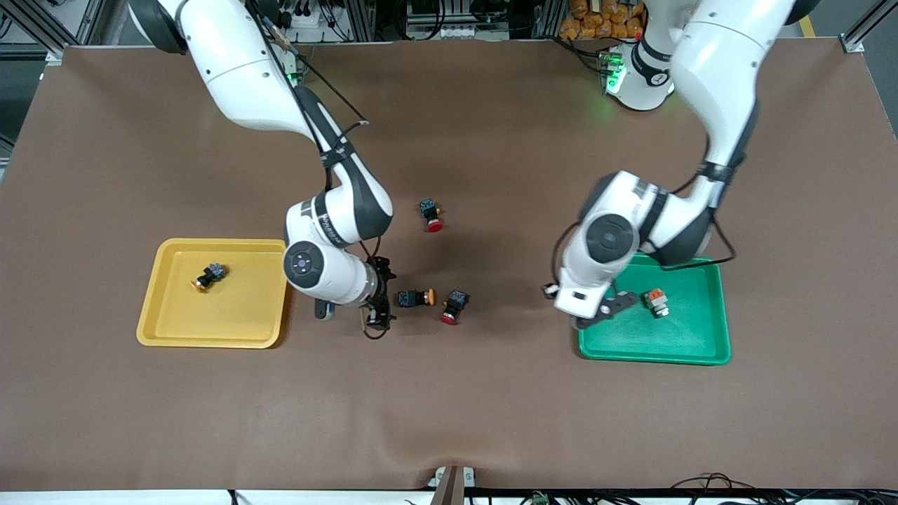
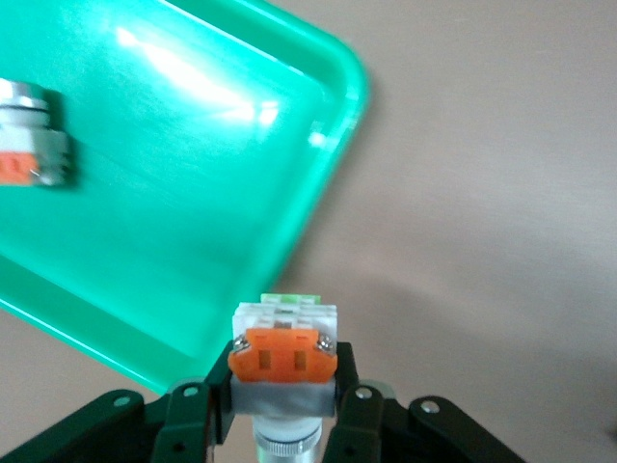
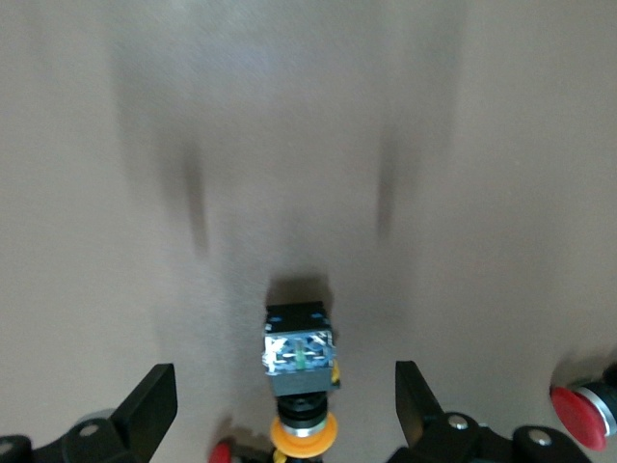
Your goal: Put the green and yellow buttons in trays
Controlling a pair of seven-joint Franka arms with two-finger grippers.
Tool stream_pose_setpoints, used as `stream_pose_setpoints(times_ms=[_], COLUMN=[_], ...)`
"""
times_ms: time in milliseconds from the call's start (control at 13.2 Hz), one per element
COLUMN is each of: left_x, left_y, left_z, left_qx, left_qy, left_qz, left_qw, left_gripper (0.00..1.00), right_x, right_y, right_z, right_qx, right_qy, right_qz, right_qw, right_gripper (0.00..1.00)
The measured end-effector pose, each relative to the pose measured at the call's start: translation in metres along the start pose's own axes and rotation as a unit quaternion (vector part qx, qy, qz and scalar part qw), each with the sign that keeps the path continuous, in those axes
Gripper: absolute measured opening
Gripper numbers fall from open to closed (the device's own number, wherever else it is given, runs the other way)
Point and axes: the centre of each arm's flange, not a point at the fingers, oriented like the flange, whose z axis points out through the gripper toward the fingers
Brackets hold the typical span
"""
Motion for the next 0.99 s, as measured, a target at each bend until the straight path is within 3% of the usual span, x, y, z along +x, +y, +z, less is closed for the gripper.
stream_pose_setpoints(times_ms=[152, 304, 532, 759, 911, 987], left_x=[0.015, 0.025, 0.045, 0.062, 0.062, 0.062], left_y=[-0.031, -0.053, -0.084, -0.106, -0.105, -0.104], left_z=[0.016, 0.021, 0.023, 0.036, 0.041, 0.041], left_qx=[0.011, 0.016, 0.012, -0.015, -0.023, -0.026], left_qy=[-0.015, -0.022, -0.024, -0.005, 0.002, 0.004], left_qz=[0.008, 0.015, 0.028, 0.044, 0.051, 0.055], left_qw=[1.0, 1.0, 0.999, 0.999, 0.998, 0.998], left_gripper=[0.41, 0.41, 0.41, 0.41, 0.41, 0.48], right_x=[-0.005, -0.009, -0.013, -0.016, -0.005, 0.005], right_y=[0.005, 0.006, 0.009, 0.005, 0.002, 0.0], right_z=[0.016, 0.039, 0.062, 0.053, 0.049, 0.045], right_qx=[-0.005, 0.01, 0.02, 0.028, 0.012, -0.013], right_qy=[0.005, 0.008, 0.015, 0.035, 0.054, 0.069], right_qz=[0.005, 0.007, 0.0, -0.023, -0.029, -0.044], right_qw=[1.0, 1.0, 1.0, 0.999, 0.998, 0.997], right_gripper=[1.0, 1.0, 0.65, 0.41, 0.42, 0.42])
